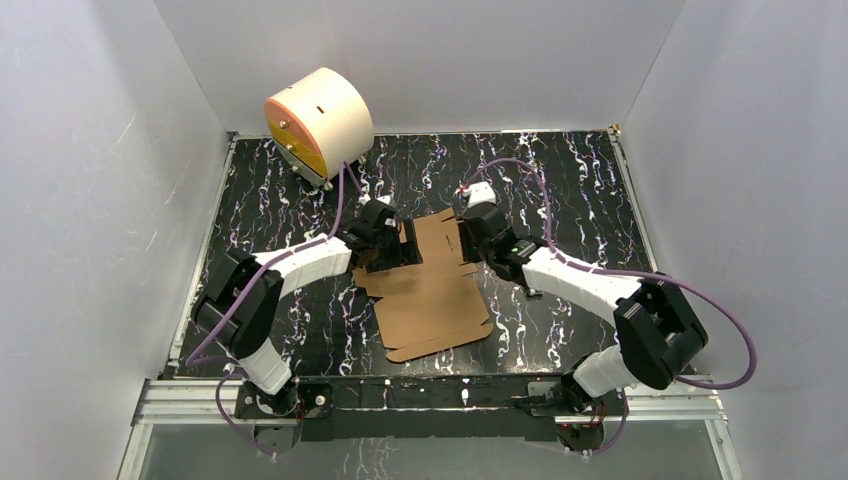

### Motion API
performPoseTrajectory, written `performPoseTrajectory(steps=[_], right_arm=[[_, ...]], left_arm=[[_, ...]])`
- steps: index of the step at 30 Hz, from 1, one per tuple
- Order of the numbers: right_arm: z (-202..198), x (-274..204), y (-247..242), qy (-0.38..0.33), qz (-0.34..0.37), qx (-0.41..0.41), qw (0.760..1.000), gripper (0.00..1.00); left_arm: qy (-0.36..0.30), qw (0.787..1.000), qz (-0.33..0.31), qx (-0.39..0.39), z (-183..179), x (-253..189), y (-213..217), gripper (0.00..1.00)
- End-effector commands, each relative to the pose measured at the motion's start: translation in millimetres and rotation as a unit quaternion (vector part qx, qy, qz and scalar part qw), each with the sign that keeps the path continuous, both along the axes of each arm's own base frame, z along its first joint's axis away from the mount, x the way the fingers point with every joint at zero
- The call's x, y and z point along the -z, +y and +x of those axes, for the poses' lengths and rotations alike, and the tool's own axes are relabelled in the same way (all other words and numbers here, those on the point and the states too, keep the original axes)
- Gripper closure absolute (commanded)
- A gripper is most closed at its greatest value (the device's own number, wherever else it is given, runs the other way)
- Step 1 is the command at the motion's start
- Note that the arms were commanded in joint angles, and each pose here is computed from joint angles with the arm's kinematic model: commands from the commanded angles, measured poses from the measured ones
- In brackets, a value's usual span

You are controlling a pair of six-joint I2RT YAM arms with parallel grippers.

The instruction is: Fold the paper box

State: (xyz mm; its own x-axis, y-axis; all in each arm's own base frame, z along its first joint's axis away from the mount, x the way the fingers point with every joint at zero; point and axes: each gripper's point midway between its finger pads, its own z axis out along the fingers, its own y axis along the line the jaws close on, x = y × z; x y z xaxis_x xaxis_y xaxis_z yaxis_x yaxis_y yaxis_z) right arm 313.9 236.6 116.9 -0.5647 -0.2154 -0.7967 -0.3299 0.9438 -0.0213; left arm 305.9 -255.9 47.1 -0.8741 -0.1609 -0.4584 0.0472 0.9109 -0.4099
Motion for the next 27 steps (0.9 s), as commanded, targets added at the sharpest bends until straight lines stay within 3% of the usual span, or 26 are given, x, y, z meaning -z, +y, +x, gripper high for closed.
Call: performPoseTrajectory(steps=[1,10,27], right_arm=[[-11,18,-5,0.050,0.084,-0.004,0.995,0.57],[-16,56,-14,0.108,0.151,0.005,0.983,0.50],[-10,82,-20,0.129,0.122,0.023,0.984,0.34]], left_arm=[[-0.017,1.000,-0.004,0.015,-9,-25,0,0.18],[-0.002,1.000,0.010,0.027,-17,-10,-3,0.18],[0.022,0.999,0.031,0.023,-18,17,0,0.19]])
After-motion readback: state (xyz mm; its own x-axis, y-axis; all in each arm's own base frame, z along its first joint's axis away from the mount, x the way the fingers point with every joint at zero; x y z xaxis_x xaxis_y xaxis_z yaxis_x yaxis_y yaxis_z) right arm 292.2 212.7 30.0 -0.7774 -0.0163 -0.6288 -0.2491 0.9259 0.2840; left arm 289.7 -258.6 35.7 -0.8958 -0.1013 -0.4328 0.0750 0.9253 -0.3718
